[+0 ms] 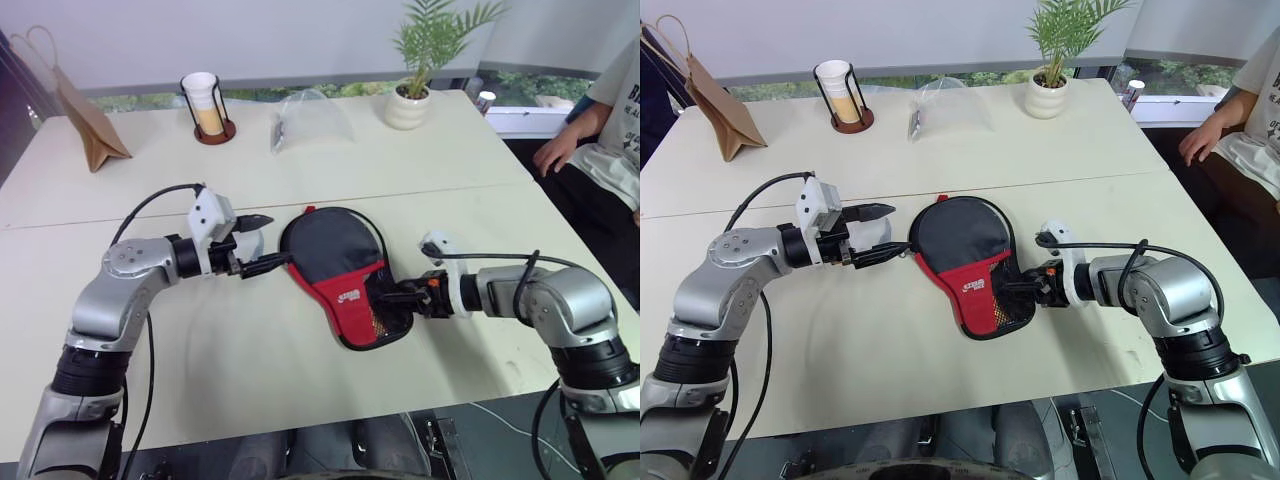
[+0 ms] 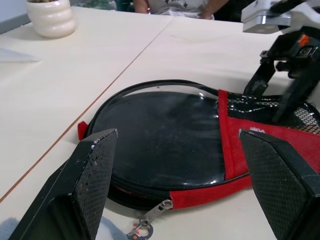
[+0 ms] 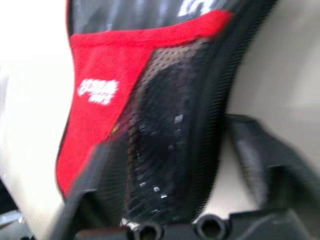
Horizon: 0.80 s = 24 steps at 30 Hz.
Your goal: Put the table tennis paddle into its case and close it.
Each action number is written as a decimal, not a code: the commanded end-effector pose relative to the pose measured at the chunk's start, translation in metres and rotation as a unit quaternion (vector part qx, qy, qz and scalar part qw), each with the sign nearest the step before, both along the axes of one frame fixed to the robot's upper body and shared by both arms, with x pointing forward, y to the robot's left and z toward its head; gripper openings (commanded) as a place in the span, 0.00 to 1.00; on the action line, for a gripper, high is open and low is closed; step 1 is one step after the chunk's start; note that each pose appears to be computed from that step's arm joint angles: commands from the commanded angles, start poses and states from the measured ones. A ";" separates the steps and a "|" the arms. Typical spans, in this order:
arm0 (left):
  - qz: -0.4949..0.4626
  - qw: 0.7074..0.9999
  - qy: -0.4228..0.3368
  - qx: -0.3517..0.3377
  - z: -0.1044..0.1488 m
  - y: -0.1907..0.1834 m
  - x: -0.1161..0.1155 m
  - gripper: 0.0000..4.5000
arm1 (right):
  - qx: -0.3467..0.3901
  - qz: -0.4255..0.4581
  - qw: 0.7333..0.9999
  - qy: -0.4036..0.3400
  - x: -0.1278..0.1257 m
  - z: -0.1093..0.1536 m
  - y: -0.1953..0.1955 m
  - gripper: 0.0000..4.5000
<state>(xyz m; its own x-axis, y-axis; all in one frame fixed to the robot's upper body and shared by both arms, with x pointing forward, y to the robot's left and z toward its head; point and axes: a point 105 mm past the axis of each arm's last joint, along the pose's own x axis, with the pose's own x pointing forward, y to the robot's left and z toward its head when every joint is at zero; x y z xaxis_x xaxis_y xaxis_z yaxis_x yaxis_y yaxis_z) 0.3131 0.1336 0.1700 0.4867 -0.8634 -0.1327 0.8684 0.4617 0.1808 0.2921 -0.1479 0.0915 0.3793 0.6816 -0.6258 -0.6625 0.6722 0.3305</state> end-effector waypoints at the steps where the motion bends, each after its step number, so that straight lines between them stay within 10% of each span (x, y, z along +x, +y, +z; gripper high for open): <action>1: -0.003 1.000 -0.028 0.000 0.013 -0.002 -0.002 0.89 | 0.004 0.010 0.999 0.050 -0.009 -0.020 0.005 0.27; 4: -0.002 1.000 -0.028 0.000 0.012 -0.002 -0.003 0.89 | 0.002 0.010 0.998 0.056 -0.011 -0.022 0.004 0.01; 24: -0.008 1.000 -0.026 0.014 0.009 0.002 -0.002 0.89 | 0.012 -0.001 0.994 0.113 -0.079 -0.023 0.004 0.01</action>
